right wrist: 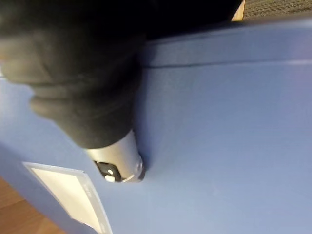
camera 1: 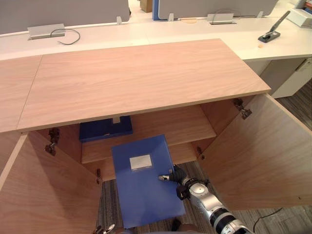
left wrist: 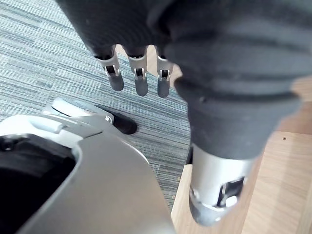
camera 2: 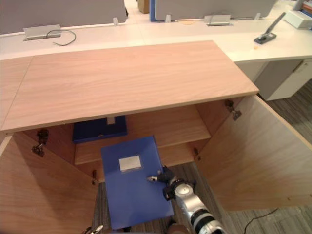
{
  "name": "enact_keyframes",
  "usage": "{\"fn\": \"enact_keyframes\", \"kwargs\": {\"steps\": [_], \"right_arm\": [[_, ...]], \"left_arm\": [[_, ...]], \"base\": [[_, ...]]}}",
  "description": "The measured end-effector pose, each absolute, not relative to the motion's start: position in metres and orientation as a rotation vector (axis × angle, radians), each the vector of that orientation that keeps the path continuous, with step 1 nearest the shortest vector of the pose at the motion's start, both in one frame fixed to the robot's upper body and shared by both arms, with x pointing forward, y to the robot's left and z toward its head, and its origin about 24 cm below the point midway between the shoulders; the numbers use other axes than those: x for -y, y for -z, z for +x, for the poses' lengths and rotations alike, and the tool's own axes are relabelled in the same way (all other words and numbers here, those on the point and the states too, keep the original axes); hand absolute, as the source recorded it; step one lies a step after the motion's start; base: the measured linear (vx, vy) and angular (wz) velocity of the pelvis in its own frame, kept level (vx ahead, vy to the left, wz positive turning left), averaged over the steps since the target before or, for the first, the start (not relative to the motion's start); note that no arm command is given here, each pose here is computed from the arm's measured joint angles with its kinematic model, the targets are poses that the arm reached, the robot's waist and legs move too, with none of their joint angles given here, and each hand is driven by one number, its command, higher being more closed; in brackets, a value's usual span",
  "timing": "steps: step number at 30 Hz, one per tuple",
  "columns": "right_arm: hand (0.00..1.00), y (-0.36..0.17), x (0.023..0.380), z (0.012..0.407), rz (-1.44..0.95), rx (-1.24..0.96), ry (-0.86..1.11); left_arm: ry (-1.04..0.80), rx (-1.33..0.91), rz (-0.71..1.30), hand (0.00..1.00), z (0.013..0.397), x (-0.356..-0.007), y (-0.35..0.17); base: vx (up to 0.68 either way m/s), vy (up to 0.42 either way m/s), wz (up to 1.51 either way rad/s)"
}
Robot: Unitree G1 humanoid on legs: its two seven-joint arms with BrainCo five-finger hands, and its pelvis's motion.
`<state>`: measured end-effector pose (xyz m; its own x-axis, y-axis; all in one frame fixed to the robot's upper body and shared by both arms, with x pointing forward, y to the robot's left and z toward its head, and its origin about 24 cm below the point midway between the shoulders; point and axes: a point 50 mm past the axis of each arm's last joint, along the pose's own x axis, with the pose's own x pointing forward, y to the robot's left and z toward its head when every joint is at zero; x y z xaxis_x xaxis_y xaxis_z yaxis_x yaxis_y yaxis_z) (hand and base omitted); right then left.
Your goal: Walk over to the cabinet, pick up the folder, carry it to the office cabinet, place the folder inside the office cabinet, then close the office cabinet door
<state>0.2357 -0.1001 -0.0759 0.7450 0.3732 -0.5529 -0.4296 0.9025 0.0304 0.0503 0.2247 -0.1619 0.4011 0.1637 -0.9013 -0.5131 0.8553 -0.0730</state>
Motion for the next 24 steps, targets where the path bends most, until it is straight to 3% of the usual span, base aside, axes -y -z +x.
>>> {"fn": "enact_keyframes", "kwargs": {"steps": [8,11,16,24], "right_arm": [[1.00,0.087,0.105,0.242,-0.151,-0.663,-0.394],[1.00,0.093,0.113,0.241,-0.064,-0.727,-0.321],[1.00,0.100,0.136,0.241,0.360,-0.782,-0.011],[1.00,0.101,0.150,0.238,0.798,-0.686,0.250]], "left_arm": [[-0.358,-1.099,-0.270,0.00,0.057,-0.224,0.161],[-0.331,-1.100,-0.242,0.00,0.061,-0.224,0.161],[-0.315,-1.093,-0.248,0.00,0.068,-0.221,0.160],[-0.331,-1.096,-0.268,0.00,0.067,-0.221,0.161]], "base": [[0.05,-0.009,0.02],[-0.04,0.013,0.01],[-0.07,0.031,0.13],[0.01,0.006,0.05]]}}
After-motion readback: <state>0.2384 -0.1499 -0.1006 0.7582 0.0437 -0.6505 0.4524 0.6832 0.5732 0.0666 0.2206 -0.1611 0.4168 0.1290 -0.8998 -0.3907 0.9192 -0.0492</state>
